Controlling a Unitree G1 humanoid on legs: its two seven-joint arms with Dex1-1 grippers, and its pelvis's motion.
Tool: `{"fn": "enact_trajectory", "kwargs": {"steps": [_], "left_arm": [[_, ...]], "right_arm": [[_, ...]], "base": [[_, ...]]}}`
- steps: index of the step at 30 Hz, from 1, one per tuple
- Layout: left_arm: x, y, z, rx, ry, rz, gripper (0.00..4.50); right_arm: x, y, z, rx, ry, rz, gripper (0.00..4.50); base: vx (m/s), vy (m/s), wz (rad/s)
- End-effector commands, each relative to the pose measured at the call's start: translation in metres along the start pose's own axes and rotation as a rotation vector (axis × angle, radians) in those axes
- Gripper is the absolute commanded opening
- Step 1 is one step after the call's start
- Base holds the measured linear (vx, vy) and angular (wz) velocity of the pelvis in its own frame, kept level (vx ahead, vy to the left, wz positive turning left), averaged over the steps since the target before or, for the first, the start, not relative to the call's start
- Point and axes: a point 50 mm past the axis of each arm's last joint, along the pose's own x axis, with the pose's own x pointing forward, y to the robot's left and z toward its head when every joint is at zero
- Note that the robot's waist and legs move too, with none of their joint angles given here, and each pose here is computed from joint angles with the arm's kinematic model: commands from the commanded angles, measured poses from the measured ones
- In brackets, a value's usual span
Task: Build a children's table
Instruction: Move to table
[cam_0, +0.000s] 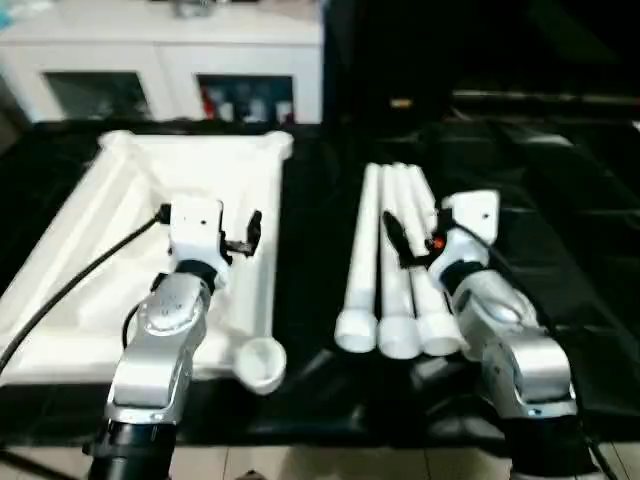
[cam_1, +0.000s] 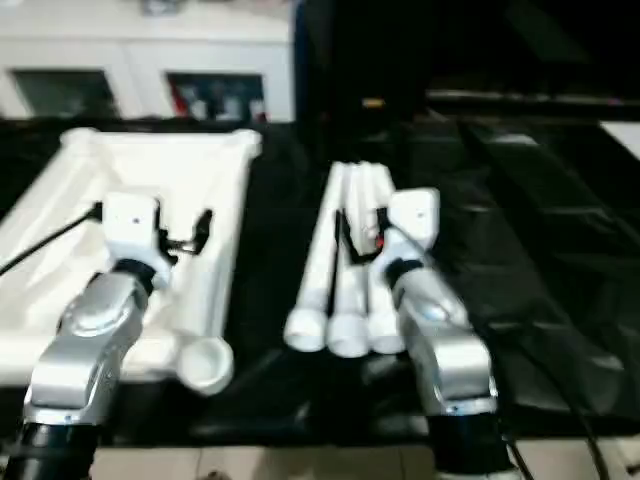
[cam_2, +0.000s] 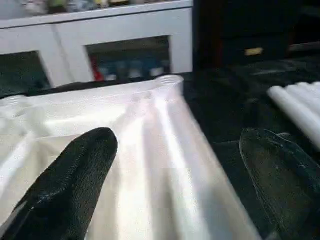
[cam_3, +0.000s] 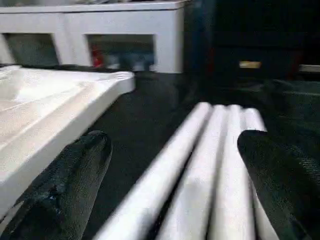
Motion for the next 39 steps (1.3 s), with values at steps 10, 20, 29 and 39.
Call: {"fn": "enact_trajectory", "kwargs": {"steps": [10,20,29,39], "left_arm": [[0.0026,0.0000,0.0025,0.018,-0.010,-0.008,4.50],[0.0045,-0.0001,0.0049,0.029,-0.020,-0.016,4.50],[0.0051,-0.0026,0.0066,0.106,-0.036,0.007,4.50],[0.0057,-0.0039,0.0047,0.054,-0.023,0.020,4.50]], "right_arm": [[-0.0028,-0.0024,0.0024,-0.006,-0.008,-0.008,4.47],[-0.0015,-0.0013,0.0012,-0.003,-0.009,-0.015,4.47],[-0.0016,-0.0032,0.0005,-0.008,-0.008,-0.022,4.47],[-0.0018,-0.0077,0.0011,-0.014,-0.004,-0.035,4.47]], "base": [[-0.041,0.070,-0.02],[-0.052,0.181,-0.07],[-0.084,0.184,-0.13],[-0.060,-0.115,-0.04]]}}
